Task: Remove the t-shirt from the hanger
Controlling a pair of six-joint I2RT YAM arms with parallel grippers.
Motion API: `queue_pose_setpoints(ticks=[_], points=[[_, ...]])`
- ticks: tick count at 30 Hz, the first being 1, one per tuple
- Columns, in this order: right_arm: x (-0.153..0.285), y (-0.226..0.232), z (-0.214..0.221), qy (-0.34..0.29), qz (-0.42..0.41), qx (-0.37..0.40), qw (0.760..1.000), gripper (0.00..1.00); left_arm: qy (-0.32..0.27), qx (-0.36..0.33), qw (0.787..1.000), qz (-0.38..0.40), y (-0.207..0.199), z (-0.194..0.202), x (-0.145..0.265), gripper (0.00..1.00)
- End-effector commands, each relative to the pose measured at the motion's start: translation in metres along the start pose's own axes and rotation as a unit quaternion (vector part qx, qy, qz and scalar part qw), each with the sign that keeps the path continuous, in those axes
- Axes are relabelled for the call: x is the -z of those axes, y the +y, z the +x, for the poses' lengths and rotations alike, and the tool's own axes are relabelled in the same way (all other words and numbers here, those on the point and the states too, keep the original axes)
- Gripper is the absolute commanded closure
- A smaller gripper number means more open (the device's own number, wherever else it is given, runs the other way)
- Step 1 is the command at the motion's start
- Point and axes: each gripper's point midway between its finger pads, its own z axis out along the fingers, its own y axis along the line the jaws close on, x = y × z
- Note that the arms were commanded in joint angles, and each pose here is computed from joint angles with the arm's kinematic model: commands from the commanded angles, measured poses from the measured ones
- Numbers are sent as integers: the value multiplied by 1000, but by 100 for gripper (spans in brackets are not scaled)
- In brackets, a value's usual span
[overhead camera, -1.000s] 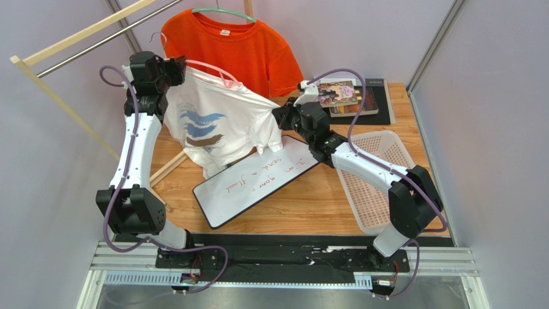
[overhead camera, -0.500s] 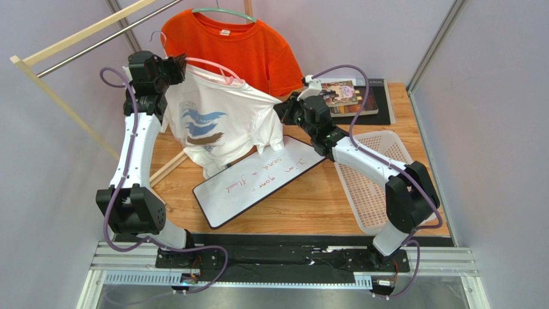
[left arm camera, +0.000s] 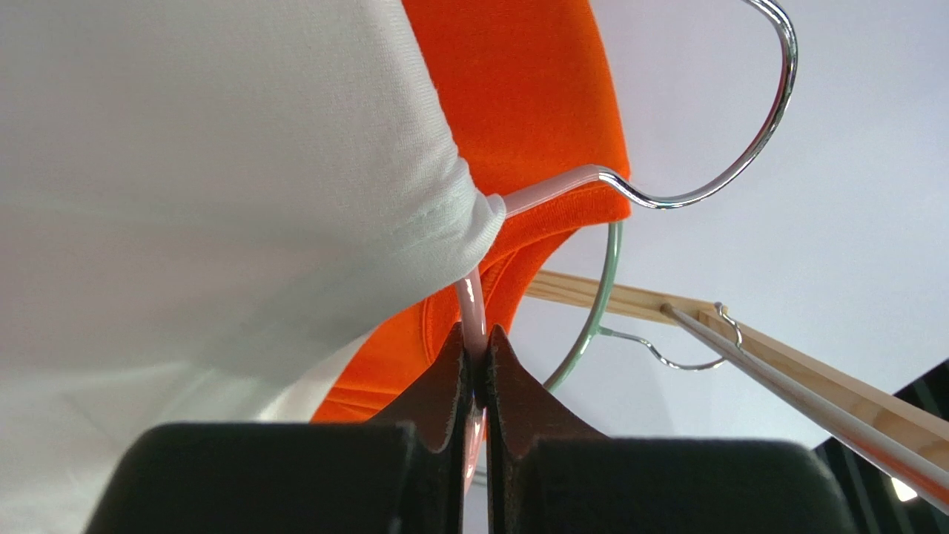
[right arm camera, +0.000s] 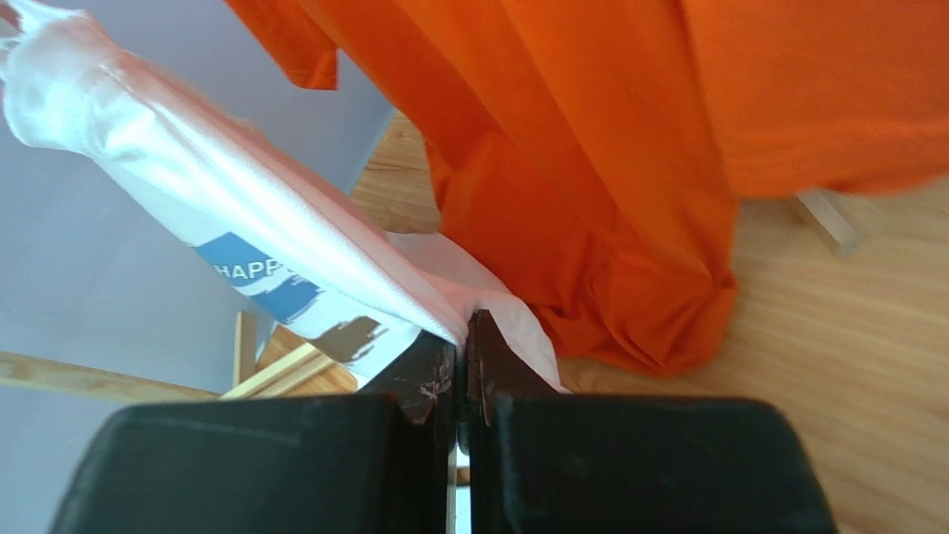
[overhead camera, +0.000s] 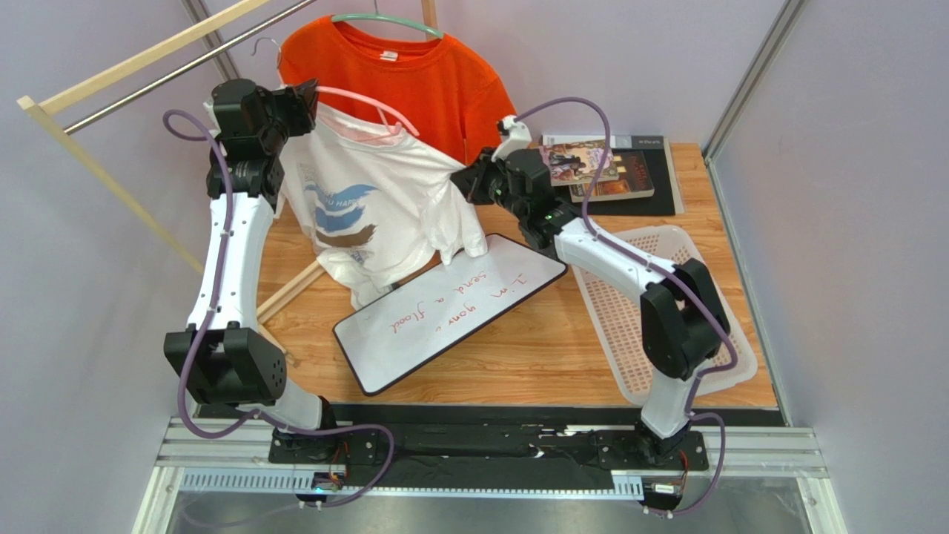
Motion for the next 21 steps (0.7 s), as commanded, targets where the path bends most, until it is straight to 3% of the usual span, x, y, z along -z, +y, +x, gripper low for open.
queue_pose_setpoints(ticks=[1, 3, 4, 6, 7, 10, 13, 16, 21], points=[[-25, 53, -24, 1, -87, 18, 996, 100, 5, -53, 996, 68, -44, 5, 26, 100], [-44, 61, -7, 26, -117, 27, 992, 100, 2, -76, 995, 57, -35, 3, 25, 100], [-48, 77, -25, 14, -138, 30, 990, 90, 4, -83, 995, 55, -33, 4, 24, 100], [-57, 68, -1, 71, -131, 33, 988, 72, 12, -88, 995, 47, -26, 5, 20, 100], [-55, 68, -4, 80, -120, 36, 989, 56, 21, -93, 994, 43, -22, 8, 19, 100], [-30, 55, -7, 79, -92, 60, 991, 35, 33, -118, 992, 44, -20, 12, 17, 100], [-1, 53, -29, 54, -75, 105, 990, 24, 40, -138, 989, 36, -15, 14, 16, 100], [23, 48, -37, 62, -77, 136, 986, 22, 50, -152, 986, 36, -11, 18, 16, 100], [53, 100, -53, 46, -215, 198, 955, 24, 63, -186, 980, 28, 1, 26, 19, 100]])
